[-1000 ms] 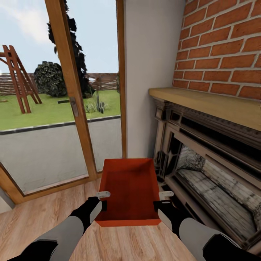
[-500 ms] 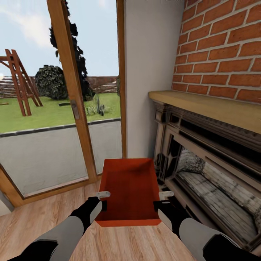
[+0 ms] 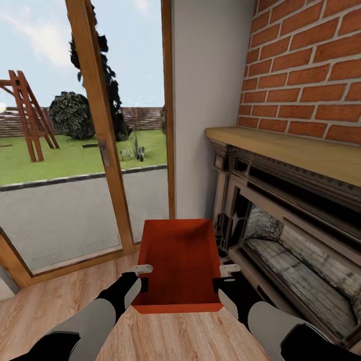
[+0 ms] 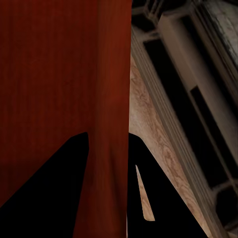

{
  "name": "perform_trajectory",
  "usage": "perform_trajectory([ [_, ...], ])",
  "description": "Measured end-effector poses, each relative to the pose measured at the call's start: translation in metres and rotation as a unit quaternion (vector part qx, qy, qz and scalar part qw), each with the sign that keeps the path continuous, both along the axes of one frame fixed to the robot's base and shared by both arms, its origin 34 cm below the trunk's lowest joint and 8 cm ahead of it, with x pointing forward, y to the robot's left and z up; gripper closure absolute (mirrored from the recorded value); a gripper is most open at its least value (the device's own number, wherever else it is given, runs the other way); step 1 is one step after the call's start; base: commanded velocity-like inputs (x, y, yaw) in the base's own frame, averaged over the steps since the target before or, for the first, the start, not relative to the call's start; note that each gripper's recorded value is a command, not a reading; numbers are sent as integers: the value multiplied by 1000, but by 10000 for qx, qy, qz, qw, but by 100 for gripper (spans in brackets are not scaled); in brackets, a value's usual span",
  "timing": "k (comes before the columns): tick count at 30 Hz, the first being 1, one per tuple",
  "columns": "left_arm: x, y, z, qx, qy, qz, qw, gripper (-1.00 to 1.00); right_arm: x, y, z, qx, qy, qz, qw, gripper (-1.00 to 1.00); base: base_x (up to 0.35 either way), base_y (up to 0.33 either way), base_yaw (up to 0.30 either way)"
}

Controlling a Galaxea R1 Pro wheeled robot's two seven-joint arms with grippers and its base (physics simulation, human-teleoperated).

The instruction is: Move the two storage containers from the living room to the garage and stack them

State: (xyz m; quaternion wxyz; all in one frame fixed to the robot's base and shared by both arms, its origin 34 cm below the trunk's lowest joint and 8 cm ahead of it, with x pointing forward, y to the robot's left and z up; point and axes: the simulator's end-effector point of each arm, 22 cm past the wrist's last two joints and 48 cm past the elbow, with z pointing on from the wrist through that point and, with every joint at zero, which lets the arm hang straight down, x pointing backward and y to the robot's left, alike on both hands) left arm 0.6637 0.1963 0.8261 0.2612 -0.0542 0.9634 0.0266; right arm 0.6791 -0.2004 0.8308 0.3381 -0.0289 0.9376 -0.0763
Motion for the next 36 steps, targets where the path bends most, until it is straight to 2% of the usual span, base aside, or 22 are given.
perform_trajectory([
  [15, 0, 0, 0, 0, 1, 2, 10000, 100, 0, 0, 0, 1, 1, 3, 10000, 100, 0, 0, 19],
  [36, 1, 0, 4, 0, -39, 1, 10000, 100, 1, 0, 5, 0, -39, 2, 10000, 100, 0, 0, 293],
])
